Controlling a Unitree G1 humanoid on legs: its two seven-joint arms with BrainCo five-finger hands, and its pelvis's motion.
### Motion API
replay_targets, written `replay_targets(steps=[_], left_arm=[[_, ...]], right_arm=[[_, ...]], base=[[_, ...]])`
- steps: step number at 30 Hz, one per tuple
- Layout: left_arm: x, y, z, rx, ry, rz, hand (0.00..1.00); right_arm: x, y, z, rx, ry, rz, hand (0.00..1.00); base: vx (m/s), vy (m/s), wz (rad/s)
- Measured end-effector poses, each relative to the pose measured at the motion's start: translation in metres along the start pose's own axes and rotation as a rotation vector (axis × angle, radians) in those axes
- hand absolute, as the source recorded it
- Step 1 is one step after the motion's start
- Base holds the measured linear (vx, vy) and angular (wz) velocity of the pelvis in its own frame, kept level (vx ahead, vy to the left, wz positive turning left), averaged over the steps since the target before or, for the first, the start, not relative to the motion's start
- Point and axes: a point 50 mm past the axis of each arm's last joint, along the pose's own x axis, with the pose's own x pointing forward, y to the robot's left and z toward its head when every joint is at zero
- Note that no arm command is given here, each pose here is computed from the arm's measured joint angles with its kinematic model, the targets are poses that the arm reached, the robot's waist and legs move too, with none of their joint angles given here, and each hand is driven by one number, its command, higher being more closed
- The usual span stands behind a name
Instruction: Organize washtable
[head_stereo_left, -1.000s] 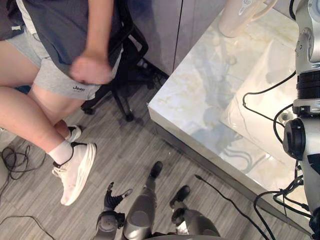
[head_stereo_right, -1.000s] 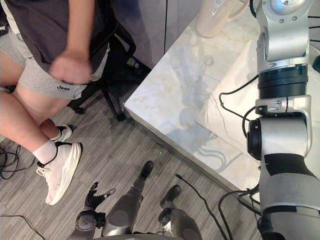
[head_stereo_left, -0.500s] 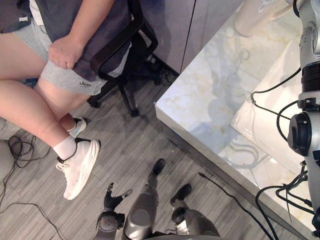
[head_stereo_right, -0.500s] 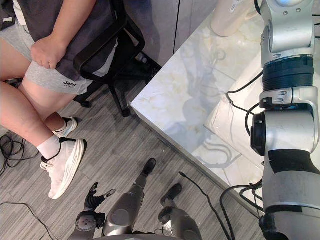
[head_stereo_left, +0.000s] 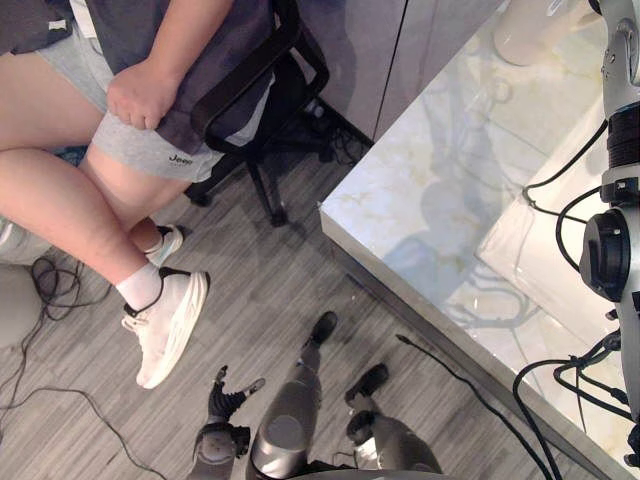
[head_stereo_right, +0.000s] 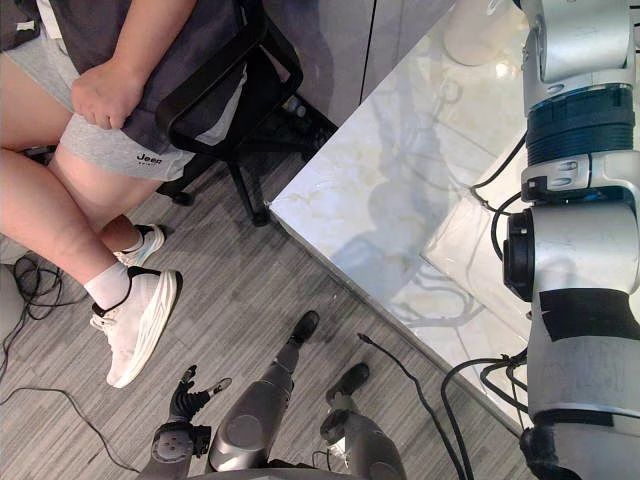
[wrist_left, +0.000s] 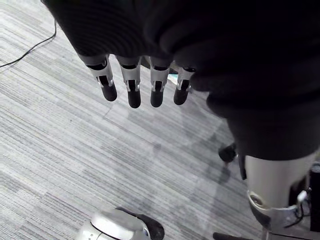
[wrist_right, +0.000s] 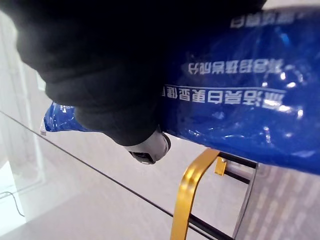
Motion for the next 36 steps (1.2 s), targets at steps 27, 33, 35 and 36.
replay_targets(steps=[27, 33, 35, 36], left_arm=[[-0.001, -0.003, 0.001, -0.021, -0.006, -0.012, 0.00], [-0.001, -0.003, 0.001, -0.021, -0.005, -0.011, 0.00], [-0.001, -0.003, 0.001, -0.021, -0.005, -0.011, 0.00], [-0.001, -0.003, 0.001, -0.021, -0.005, -0.011, 0.00]], right_arm=[[-0.005, 0.002, -0.020, -0.074, 0.092, 0.036, 0.00], [-0.004, -0.001, -0.020, -0.064, 0.095, 0.020, 0.00], [-0.004, -0.002, -0.022, -0.062, 0.100, 0.016, 0.00], [-0.005, -0.002, -0.023, -0.063, 0.103, 0.017, 0.00]], base=[[0.00, 0.006, -0.01], [0.01, 0.013, -0.01], [0.00, 0.000, 0.00], [0.00, 0.000, 0.00]])
